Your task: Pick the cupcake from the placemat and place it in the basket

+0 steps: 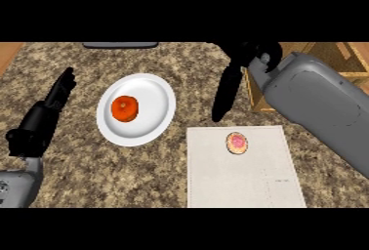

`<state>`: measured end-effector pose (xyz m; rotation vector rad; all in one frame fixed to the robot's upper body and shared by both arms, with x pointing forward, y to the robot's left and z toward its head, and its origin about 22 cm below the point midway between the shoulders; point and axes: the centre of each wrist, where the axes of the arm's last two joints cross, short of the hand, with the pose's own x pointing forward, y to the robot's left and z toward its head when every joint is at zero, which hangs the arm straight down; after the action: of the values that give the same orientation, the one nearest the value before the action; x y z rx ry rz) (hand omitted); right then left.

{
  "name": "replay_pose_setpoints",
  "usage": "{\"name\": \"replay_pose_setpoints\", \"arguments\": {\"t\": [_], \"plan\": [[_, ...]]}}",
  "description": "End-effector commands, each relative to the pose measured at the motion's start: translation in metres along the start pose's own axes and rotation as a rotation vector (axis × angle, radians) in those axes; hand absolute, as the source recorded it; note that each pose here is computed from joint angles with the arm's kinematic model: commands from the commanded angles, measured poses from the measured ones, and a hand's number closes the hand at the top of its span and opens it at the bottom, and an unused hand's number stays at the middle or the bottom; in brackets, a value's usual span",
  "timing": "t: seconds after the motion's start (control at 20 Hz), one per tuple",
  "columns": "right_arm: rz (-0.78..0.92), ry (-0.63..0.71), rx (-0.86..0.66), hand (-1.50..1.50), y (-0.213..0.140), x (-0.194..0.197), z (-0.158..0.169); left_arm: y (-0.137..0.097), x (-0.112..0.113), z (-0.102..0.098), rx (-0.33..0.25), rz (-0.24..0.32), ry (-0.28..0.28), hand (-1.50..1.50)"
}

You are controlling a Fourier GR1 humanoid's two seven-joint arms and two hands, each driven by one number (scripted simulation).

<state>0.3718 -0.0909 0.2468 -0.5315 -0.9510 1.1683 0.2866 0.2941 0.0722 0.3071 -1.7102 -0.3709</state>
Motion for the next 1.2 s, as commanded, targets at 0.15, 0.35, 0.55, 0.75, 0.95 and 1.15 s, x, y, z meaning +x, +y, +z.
{"name": "replay_pose_setpoints", "arguments": {"t": [0.15,0.35,0.55,0.75,0.95,1.15], "plan": [[0.113,0.141,0.105,-1.5,-0.001,-0.013,0.011,0.003,-0.004,-0.003,-0.012,-0.015,0.001,0.0],[0.121,0.148,0.131,-1.5,0.014,-0.02,-0.01,0.008,0.014,0.0,-0.016,0.013,-0.003,0.0],[0.141,0.201,0.197,-1.5,0.029,-0.042,-0.025,-0.01,0.009,0.0,0.007,0.014,-0.009,0.0],[0.152,0.23,0.228,-1.5,0.05,-0.053,-0.031,-0.002,-0.008,0.014,-0.026,0.008,-0.018,0.0],[0.151,0.244,0.231,-1.5,0.058,-0.068,-0.038,-0.01,-0.014,0.017,-0.014,-0.004,-0.01,0.0],[0.168,0.229,0.211,-1.5,0.1,-0.063,-0.035,0.003,0.002,-0.013,0.013,0.011,-0.005,0.0]]}}
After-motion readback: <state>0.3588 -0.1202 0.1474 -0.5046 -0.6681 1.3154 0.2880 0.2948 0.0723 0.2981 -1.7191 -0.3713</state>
